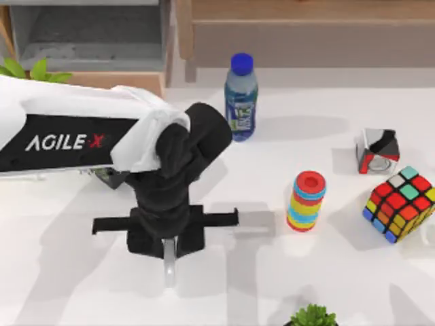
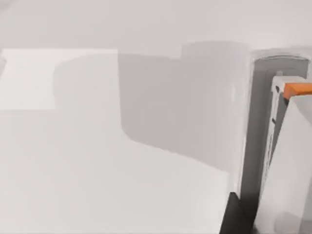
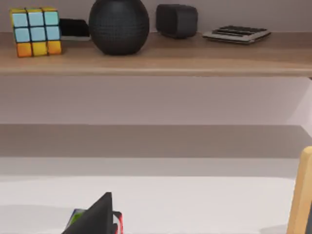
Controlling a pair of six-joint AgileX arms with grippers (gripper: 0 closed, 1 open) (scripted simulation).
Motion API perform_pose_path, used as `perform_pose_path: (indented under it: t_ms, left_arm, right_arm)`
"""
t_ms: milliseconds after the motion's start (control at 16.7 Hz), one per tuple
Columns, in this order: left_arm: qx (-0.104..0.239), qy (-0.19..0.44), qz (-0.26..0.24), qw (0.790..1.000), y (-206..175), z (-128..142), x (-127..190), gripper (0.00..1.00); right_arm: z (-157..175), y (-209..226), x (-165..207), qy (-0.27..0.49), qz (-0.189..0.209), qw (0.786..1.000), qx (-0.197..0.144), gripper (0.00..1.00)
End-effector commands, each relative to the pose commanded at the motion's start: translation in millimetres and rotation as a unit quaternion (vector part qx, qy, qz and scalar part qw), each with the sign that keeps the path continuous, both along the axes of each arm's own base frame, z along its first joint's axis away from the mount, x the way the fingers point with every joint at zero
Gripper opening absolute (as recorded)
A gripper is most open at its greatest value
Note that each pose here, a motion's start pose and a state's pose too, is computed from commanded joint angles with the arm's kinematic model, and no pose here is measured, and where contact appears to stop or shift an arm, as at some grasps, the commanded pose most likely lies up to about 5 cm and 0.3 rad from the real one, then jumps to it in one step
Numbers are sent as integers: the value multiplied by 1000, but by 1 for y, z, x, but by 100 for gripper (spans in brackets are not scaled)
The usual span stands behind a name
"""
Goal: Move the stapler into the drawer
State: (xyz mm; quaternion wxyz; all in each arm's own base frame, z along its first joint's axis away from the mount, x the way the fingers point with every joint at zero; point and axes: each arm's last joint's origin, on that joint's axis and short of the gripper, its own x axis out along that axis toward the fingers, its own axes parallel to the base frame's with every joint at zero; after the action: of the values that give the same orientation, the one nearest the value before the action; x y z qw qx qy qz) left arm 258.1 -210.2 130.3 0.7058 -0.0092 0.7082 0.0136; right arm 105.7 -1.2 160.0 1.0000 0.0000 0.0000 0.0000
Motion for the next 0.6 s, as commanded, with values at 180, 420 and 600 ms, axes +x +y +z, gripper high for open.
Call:
perform_pose_path:
  t_ms: [180,420,600]
  left_arm:
    - [-1,-1,0,1000,0,15,0,0]
    - [0,-1,0,1000,0,16,0,0]
    - [-6,-11,2,1000,4,25,9,0]
  right_arm:
    - [0,0,0,0,0,1000,0,100]
    - [0,0,0,0,0,1000,0,100]
    - [0,0,0,0,0,1000,0,100]
